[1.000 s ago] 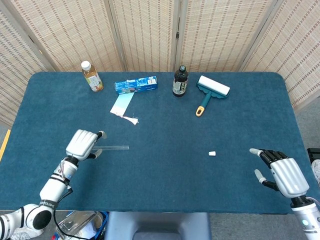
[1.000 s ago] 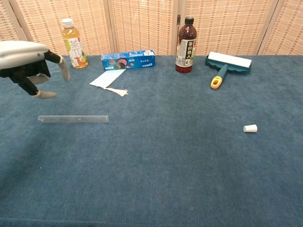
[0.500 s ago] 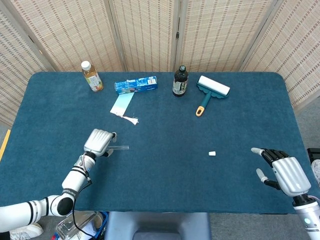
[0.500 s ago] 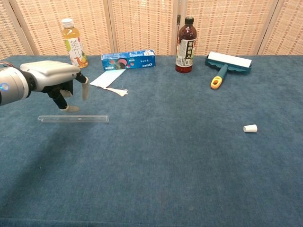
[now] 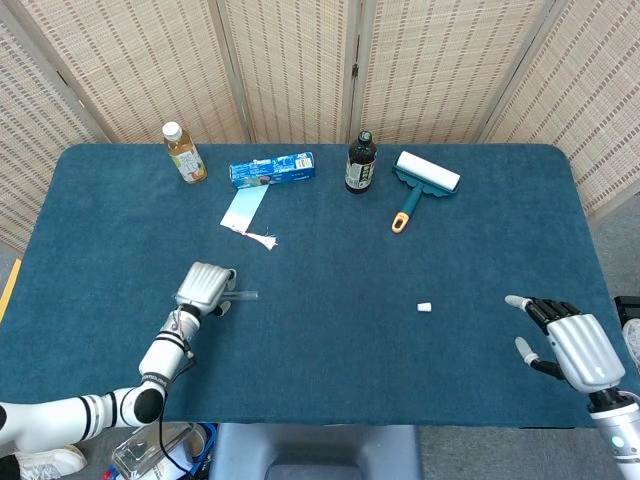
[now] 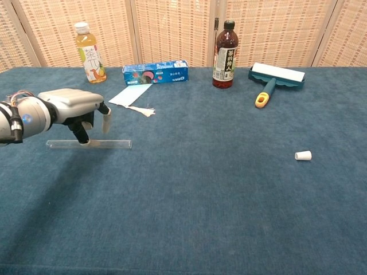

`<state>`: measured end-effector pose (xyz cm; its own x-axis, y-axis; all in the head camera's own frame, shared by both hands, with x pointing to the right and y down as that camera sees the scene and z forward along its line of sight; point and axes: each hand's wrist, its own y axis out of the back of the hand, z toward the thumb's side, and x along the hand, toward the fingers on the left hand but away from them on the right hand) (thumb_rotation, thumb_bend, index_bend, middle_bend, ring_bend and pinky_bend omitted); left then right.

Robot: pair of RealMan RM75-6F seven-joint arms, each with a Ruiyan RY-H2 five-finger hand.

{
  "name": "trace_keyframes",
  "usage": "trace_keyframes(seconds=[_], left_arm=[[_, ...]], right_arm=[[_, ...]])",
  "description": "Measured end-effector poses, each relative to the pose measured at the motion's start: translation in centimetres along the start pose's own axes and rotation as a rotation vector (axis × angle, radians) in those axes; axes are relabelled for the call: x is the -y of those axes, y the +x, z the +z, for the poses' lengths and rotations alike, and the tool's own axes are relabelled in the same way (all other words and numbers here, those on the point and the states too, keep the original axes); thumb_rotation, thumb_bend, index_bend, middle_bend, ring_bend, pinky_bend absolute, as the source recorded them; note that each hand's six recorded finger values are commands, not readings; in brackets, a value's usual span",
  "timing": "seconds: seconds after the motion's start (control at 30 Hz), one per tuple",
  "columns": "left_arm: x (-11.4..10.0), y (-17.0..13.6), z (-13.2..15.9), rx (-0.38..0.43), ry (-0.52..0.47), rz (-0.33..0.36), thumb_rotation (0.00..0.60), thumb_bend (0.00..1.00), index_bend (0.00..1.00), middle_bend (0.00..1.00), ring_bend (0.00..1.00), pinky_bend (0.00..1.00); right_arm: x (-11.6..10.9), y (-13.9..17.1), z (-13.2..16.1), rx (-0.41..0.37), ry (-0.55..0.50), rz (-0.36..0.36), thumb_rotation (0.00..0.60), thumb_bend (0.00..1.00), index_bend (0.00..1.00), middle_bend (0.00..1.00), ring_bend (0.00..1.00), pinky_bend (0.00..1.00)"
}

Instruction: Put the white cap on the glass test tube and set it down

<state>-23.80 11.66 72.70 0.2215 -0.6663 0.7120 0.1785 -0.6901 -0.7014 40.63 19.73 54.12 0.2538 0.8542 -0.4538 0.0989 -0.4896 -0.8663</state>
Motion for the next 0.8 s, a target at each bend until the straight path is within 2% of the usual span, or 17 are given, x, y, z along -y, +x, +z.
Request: trace_keyframes(seconds=[0.8], left_arm=[[1.2, 1.6, -0.2, -0.041, 0.018, -0.048, 0.6, 0.27, 0.48, 1.0, 1.0, 1.0]], right_arm=[[-0.1, 0.0, -0.5, 0.015, 0.0, 0.001, 0.6, 0.38, 0.22, 0.33, 0.34, 0.4]])
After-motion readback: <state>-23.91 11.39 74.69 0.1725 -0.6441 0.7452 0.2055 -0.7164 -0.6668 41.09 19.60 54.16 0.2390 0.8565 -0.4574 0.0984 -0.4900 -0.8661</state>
